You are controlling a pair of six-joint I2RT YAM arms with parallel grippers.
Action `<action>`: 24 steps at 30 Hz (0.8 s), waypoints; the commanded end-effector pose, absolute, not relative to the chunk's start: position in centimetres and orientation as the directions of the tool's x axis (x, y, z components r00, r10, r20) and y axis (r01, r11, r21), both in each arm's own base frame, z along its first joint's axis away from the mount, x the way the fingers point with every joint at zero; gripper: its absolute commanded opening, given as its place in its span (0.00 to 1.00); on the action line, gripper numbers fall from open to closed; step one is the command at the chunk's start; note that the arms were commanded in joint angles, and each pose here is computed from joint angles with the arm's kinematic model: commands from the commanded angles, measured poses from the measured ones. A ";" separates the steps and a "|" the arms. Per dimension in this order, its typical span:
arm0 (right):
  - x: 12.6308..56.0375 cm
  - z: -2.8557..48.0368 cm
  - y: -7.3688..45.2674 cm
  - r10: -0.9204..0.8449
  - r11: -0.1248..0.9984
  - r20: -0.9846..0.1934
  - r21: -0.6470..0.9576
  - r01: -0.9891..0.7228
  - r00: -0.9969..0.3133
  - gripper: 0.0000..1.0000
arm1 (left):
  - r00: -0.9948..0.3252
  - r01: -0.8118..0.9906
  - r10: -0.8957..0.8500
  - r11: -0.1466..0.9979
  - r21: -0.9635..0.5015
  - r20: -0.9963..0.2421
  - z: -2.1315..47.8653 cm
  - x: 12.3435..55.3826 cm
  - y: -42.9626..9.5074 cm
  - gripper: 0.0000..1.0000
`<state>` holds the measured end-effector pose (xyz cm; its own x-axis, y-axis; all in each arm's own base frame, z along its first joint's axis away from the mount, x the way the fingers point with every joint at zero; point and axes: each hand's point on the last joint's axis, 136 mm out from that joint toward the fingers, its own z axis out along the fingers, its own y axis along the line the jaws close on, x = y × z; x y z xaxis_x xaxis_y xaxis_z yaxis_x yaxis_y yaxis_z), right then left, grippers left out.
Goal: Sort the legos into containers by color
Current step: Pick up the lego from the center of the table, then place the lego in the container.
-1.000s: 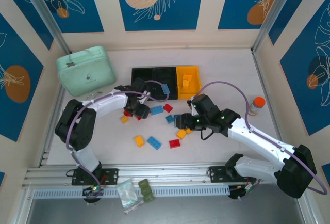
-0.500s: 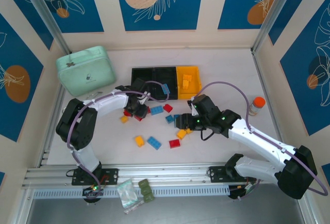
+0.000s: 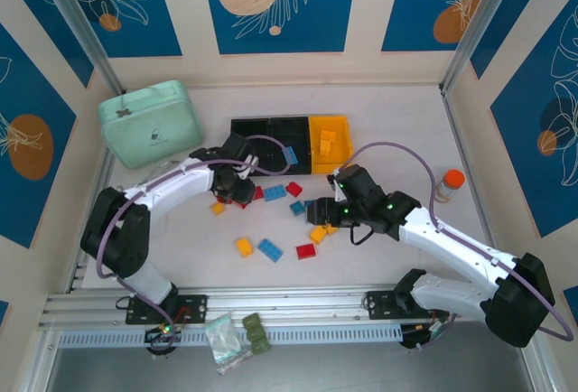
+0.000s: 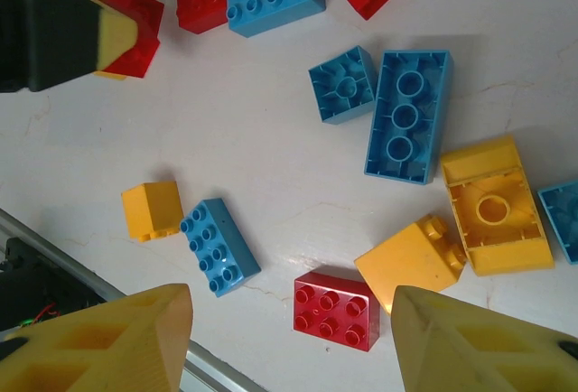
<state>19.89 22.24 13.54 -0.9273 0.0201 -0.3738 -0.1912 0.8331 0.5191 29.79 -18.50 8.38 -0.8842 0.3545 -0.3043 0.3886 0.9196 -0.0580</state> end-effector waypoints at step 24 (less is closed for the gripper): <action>23.8 15.9 26.1 -0.007 0.813 -0.427 0.524 -0.254 -0.904 0.60 | -0.892 0.199 0.161 0.979 -0.047 -0.422 13.5 44.2 -19.1 0.25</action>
<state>23.84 25.88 15.60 -0.9076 -0.0024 -0.4198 -0.2436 0.8175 0.5219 43.30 -20.30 14.30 -0.8745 0.1842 -0.4488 0.2494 0.9642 -0.0904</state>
